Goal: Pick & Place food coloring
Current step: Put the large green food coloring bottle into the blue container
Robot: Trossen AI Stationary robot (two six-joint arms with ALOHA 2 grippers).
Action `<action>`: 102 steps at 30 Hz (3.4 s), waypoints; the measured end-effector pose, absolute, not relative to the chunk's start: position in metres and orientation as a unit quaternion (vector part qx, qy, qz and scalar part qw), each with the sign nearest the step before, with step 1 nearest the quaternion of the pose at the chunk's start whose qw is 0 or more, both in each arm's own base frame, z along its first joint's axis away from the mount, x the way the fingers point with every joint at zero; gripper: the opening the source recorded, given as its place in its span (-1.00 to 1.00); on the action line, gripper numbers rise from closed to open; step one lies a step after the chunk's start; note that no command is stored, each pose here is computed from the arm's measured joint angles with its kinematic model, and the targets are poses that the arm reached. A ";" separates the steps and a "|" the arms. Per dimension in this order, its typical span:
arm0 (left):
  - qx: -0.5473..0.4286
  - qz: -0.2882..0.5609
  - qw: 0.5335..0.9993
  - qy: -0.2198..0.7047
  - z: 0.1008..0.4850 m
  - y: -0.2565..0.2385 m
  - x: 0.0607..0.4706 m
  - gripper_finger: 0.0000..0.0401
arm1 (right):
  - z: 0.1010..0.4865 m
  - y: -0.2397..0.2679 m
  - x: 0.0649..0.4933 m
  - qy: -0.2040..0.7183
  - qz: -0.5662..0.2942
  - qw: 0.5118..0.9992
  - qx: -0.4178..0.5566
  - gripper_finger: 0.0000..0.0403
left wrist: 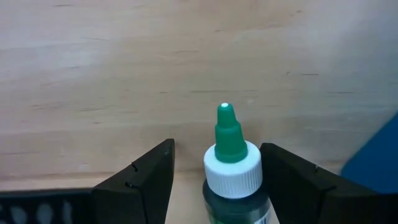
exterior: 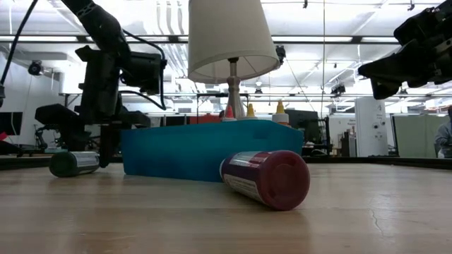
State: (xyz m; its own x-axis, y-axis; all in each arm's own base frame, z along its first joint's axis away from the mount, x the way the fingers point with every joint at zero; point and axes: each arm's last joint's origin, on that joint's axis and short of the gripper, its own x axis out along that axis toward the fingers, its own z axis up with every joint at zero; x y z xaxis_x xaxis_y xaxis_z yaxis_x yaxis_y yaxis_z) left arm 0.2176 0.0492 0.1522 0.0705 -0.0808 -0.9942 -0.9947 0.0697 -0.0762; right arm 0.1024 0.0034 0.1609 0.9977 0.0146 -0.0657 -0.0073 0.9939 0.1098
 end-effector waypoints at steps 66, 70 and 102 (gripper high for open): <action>-0.553 0.386 0.662 0.327 0.259 0.047 0.188 -0.58 | 0.161 0.003 0.102 0.033 0.005 0.998 0.055 -0.96; -0.524 0.358 0.713 0.296 0.266 0.047 0.199 -0.58 | 0.161 0.003 0.102 0.033 0.005 0.998 0.055 -0.96; -0.322 0.214 0.892 0.234 0.276 0.038 0.262 -0.58 | 0.161 0.003 0.102 0.033 0.006 0.998 0.055 -0.96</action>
